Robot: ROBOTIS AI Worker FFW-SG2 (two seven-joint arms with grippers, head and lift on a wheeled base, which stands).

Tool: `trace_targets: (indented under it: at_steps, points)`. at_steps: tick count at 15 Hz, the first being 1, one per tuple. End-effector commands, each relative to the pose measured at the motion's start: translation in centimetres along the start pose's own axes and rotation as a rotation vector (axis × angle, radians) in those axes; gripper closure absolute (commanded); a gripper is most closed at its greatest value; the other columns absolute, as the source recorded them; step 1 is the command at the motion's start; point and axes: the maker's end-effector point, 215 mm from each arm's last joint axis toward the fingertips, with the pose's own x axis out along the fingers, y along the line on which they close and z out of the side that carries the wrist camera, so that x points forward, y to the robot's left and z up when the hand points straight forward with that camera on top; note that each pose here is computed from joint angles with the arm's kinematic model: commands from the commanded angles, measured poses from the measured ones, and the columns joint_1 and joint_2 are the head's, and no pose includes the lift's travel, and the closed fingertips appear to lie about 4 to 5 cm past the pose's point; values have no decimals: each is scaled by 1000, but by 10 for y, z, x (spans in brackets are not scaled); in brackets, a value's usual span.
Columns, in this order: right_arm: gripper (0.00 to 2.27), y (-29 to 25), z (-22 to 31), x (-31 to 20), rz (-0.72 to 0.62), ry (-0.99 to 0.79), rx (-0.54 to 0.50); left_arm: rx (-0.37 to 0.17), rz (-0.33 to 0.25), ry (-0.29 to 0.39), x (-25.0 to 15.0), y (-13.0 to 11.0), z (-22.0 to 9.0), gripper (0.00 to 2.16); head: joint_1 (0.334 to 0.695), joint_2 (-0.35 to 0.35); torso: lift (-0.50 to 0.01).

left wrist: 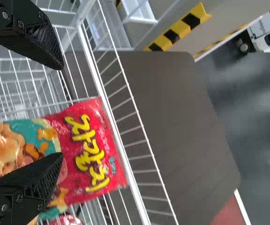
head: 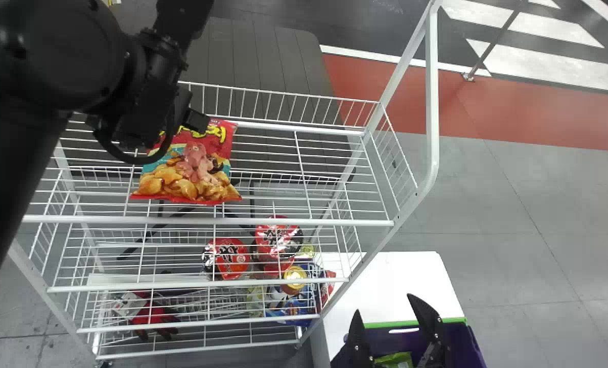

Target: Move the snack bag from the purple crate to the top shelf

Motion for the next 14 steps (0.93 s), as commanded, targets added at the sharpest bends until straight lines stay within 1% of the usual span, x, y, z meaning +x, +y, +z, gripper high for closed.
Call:
trace_targets:
  at_steps: [1, 3, 6, 8, 10, 12, 13, 14]
  points:
    - [83, 4, 0, 4, 13, -4, -5, 6, -58, 12, -5, -22, -6, 184, 695, -299, 0]
    - [83, 5, -3, 8, 17, -1, -3, 15, -75, 37, -1, -32, -21, 184, 695, -307, 0]
    - [83, 8, -7, 14, 29, 2, -5, -32, -91, 20, 9, -56, -24, 184, 695, -324, 0]
    - [83, 7, -6, 16, 28, -1, -5, -50, -92, 36, 19, -61, -30, 184, 695, -334, 0]
    - [83, 8, -6, 17, 30, -3, -5, -62, -97, 34, 26, -73, -32, 184, 695, -343, 0]
    - [83, 8, -7, 16, 30, -2, -6, -77, -99, 40, 32, -76, -35, 184, 695, -350, 0]
    - [83, 6, -7, 16, 28, 0, -7, -88, -92, 34, 34, -74, -33, 184, 695, -350, 0]
    - [83, 6, -8, 15, 30, 1, -7, -89, -82, 37, 36, -72, -35, 184, 695, -350, 0]
